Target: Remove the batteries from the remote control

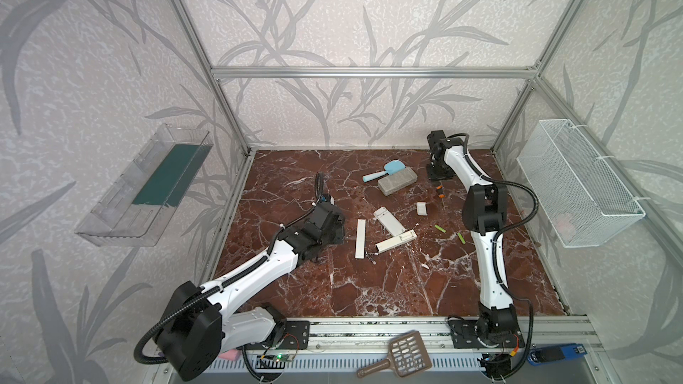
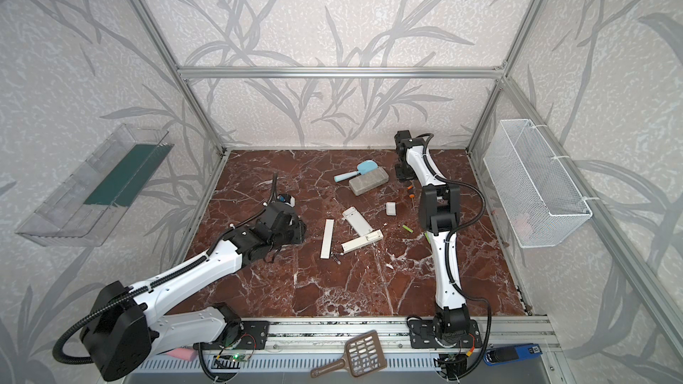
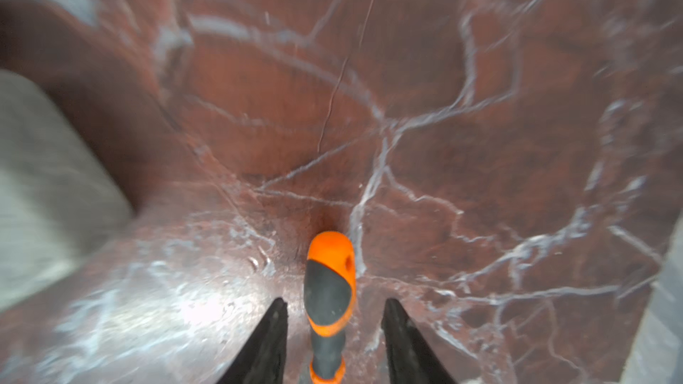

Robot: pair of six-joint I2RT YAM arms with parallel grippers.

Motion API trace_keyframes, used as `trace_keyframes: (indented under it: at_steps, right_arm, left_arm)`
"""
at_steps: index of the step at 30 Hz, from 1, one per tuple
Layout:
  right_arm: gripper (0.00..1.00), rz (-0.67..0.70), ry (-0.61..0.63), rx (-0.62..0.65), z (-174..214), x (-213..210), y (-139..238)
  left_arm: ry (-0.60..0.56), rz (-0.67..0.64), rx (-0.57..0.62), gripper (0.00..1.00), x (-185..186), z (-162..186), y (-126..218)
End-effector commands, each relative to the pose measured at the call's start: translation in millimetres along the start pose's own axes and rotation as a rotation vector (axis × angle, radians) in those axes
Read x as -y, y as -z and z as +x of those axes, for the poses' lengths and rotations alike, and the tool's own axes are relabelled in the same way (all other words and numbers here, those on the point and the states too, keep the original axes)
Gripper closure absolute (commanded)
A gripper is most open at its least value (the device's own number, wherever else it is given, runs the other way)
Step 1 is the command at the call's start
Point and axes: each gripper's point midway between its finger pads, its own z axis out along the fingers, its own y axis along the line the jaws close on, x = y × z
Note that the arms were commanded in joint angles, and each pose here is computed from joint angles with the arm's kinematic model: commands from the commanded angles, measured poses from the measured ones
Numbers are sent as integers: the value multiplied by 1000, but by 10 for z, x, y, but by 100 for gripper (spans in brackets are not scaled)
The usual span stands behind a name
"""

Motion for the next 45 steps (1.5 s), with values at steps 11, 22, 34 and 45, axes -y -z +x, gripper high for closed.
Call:
trace_keyframes:
  at_steps: [11,22,34,45]
  right_arm:
    - [53,2,71,144,104,-115,1002]
    - [48,-52,8,445,336,-59,1631]
    - [16,-31,-109,786,796,119,1667]
    - [1,110,-42,989,1167,168,1197]
  left_arm:
    - [-146,-203,154,47,-336,-762,445]
    - [-117,-286,331,27,-730,-1371,622]
    - [-4,-243,530,0,-1377,-1547,322]
    - [-169,-472,679,0,-1853,-1180,237]
